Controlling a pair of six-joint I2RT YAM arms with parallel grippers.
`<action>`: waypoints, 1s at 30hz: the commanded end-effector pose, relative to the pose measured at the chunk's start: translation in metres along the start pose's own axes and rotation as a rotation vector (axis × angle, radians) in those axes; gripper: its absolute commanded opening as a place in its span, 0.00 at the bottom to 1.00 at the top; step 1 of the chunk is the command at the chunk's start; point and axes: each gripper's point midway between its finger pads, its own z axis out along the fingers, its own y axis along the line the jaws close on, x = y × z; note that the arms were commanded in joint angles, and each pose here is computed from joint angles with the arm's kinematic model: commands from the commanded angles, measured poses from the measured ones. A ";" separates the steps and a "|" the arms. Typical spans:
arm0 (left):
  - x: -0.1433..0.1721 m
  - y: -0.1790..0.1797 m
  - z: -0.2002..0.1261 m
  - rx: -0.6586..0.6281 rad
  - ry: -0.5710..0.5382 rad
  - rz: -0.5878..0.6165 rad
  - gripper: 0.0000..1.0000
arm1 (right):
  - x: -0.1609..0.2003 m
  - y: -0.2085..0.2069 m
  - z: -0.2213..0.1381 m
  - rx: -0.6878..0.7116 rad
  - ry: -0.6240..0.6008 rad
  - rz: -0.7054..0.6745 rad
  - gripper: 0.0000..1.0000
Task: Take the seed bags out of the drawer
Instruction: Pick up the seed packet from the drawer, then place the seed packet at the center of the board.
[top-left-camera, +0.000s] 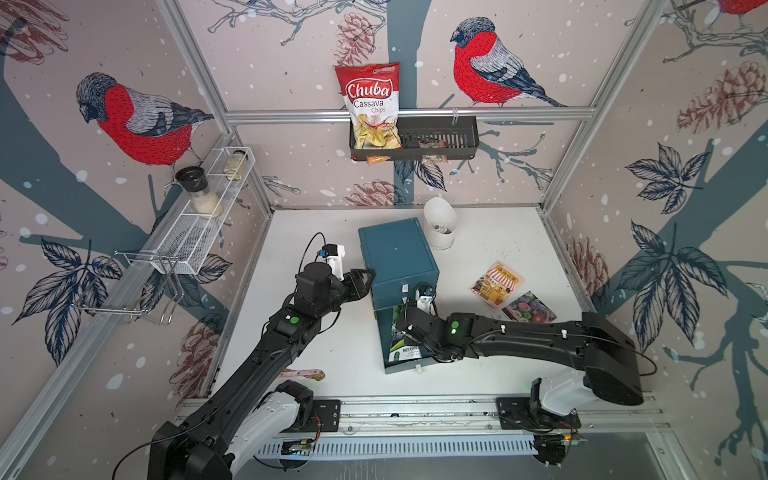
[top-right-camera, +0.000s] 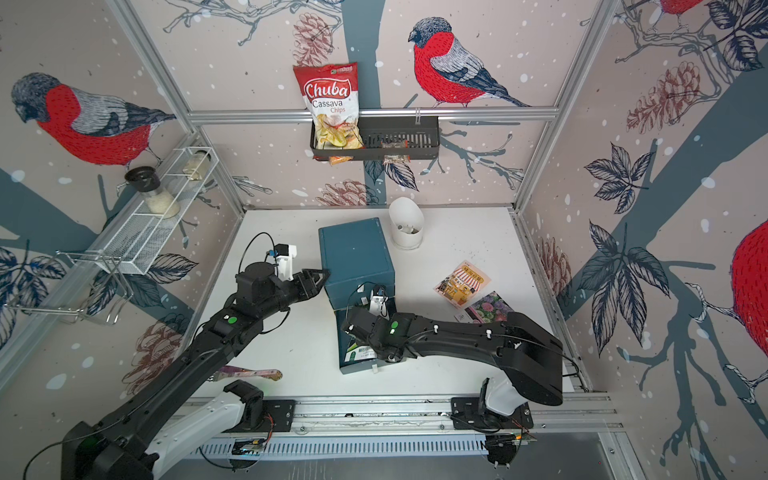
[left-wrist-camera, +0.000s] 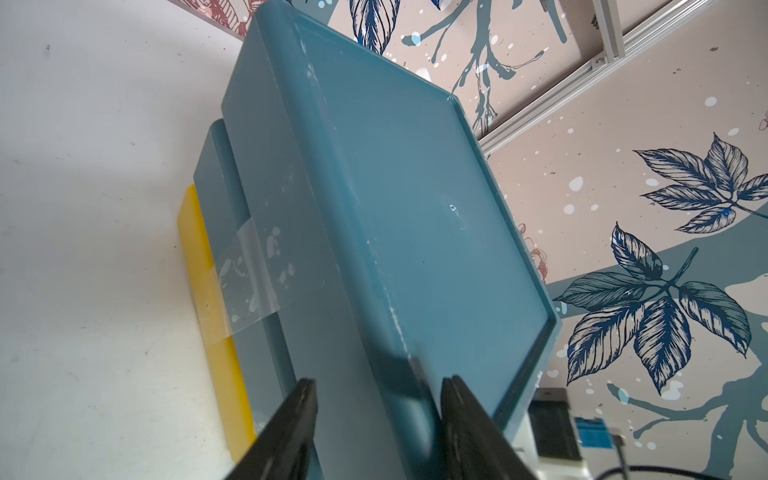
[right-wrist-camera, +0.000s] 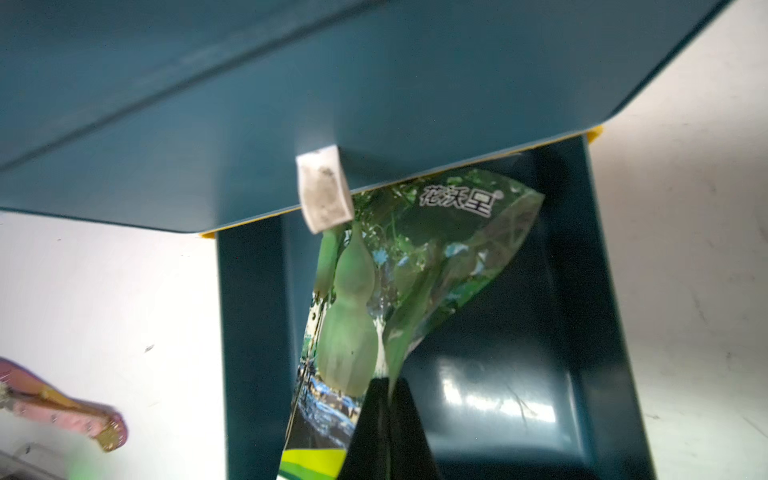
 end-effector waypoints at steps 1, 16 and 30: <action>0.027 0.033 -0.002 -0.139 0.094 -0.003 0.52 | -0.009 -0.011 -0.023 0.036 -0.040 -0.031 0.00; 0.015 0.018 0.001 -0.100 0.086 0.009 0.51 | -0.060 -0.109 -0.144 0.166 -0.294 0.139 0.00; 0.014 0.013 0.000 -0.079 0.091 0.021 0.52 | -0.064 -0.216 -0.083 0.331 -0.140 0.370 0.00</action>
